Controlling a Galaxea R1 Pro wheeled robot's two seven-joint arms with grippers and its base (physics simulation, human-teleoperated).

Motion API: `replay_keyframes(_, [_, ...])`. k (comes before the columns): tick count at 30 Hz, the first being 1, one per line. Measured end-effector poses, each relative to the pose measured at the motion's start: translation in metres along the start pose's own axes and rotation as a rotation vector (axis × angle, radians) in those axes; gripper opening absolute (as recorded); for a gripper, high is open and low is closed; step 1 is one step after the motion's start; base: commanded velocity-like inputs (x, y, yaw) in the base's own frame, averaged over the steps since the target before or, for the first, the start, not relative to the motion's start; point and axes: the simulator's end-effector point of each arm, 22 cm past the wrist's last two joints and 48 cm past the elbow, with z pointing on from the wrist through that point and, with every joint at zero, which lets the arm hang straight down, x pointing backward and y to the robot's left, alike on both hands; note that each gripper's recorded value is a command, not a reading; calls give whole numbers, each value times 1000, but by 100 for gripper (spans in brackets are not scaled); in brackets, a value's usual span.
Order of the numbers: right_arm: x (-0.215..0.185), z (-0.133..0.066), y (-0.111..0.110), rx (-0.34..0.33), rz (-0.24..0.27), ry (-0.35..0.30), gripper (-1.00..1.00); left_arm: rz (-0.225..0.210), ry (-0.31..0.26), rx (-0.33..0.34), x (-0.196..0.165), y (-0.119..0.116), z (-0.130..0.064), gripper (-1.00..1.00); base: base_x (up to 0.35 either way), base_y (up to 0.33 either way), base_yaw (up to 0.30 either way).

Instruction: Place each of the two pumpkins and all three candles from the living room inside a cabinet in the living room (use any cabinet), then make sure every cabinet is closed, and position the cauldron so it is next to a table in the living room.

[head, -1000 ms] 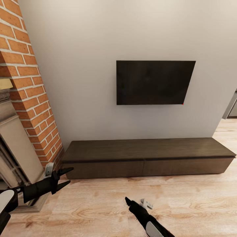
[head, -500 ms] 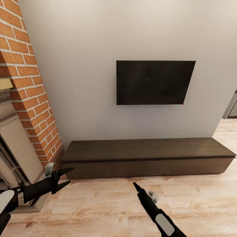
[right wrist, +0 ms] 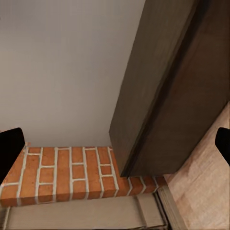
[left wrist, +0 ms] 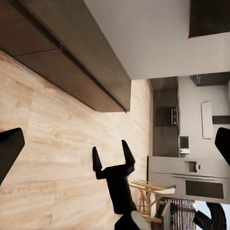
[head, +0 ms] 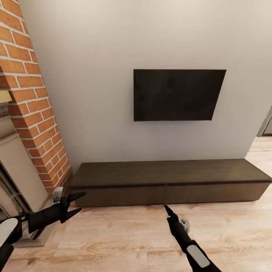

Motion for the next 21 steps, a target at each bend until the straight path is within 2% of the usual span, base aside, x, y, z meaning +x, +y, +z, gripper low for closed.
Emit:
replay_keyframes(5, [-13,-2,-3,0,64,-42,100,-1,1,-1,0,1,0,100,128,0,0])
replay_keyframes(8, [-16,-3,-4,1,85,-52,100,-1,1,0,1,0,1,100,185,0,0])
replay_keyframes(21, [-16,-3,-4,1,98,-59,100,0,21,-1,8,0,5,100,325,0,0])
